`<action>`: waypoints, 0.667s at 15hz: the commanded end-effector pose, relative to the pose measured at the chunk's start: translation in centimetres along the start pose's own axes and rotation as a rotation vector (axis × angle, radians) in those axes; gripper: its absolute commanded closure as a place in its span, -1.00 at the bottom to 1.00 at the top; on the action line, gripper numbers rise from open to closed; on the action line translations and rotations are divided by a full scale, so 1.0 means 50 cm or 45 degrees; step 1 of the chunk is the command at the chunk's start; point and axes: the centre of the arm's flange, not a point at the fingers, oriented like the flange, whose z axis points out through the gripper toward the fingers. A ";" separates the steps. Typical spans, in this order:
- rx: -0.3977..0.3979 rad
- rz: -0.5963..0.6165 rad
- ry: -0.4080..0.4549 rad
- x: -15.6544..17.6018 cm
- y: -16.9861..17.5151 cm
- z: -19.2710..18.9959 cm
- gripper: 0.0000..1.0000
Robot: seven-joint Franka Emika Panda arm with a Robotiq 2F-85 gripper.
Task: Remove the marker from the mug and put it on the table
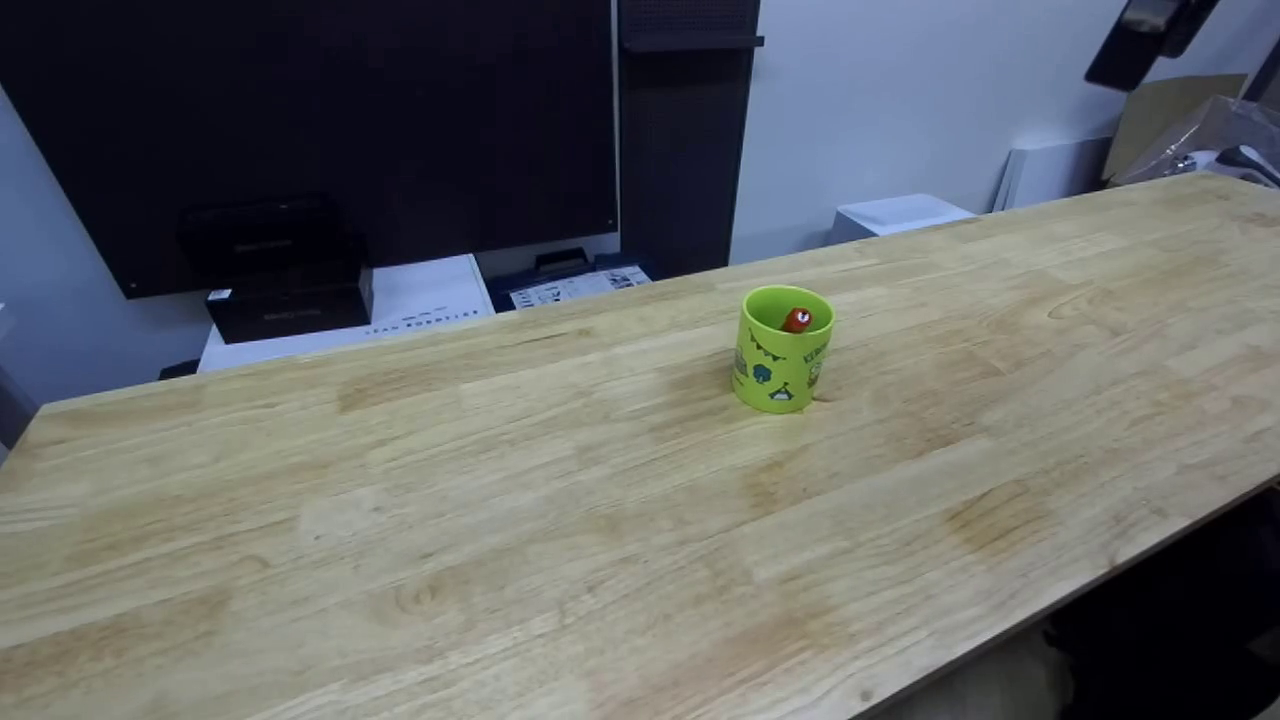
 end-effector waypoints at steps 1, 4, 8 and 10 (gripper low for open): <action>0.000 0.004 0.003 -0.001 0.003 -0.002 -1.00; -0.003 0.008 0.019 -0.002 0.007 -0.012 -1.00; -0.133 0.198 0.176 0.044 -0.002 0.043 -1.00; -0.161 0.303 0.269 0.068 -0.011 0.076 -1.00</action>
